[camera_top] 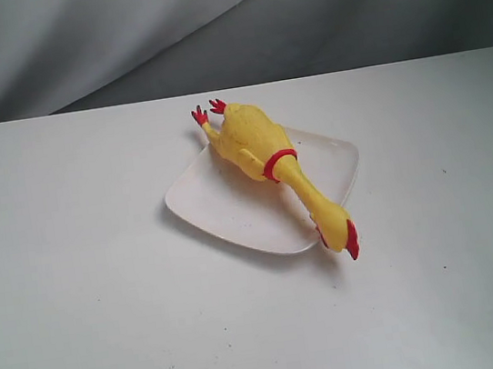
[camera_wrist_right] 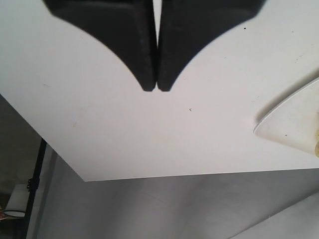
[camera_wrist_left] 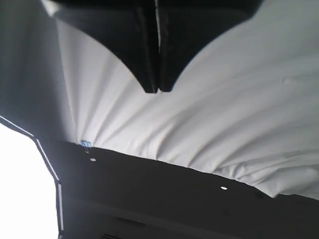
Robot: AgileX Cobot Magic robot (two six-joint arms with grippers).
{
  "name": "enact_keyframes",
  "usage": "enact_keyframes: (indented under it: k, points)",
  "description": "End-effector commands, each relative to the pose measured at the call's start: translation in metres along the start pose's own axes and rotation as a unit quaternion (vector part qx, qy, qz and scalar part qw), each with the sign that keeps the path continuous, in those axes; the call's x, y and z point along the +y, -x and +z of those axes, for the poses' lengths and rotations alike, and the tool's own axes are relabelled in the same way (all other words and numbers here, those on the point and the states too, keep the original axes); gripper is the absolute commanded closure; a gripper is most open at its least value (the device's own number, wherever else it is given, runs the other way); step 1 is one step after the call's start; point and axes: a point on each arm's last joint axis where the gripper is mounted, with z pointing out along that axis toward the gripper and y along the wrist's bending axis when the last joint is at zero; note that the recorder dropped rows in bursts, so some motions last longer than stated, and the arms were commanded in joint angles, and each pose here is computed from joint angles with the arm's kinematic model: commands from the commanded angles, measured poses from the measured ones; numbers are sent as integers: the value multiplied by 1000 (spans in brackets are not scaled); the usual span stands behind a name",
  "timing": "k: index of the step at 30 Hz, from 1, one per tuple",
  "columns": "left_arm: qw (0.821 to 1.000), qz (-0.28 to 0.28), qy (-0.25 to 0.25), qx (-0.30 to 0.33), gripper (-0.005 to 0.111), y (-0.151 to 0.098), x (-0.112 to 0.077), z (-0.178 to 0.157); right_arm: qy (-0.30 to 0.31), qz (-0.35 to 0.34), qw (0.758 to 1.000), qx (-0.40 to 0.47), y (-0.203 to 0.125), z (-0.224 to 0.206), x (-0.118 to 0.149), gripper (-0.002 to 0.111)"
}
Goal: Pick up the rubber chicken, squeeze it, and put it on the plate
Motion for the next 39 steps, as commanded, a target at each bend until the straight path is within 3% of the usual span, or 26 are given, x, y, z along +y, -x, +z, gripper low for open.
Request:
enact_keyframes:
  k: [1, 5, 11, 22, 39]
  points:
    - [997, -21, 80, -7, 107, -8, 17, -4, -5, -2, 1000, -1, -1, 0, -1, 108]
    - [992, 1, 121, 21, 107, -12, 24, -5, -5, -2, 1000, -1, -1, 0, -1, 108]
    - [989, 45, 123, 62, 107, -19, 25, -6, -5, -2, 1000, -1, -1, 0, -1, 108]
    - [978, 50, 122, 163, 107, -41, 26, -11, -5, -1, 1000, -1, -1, 0, -1, 108]
    - [956, 46, 142, 254, 107, -96, 40, -34, -5, -1, 1000, -1, -1, 0, -1, 108]
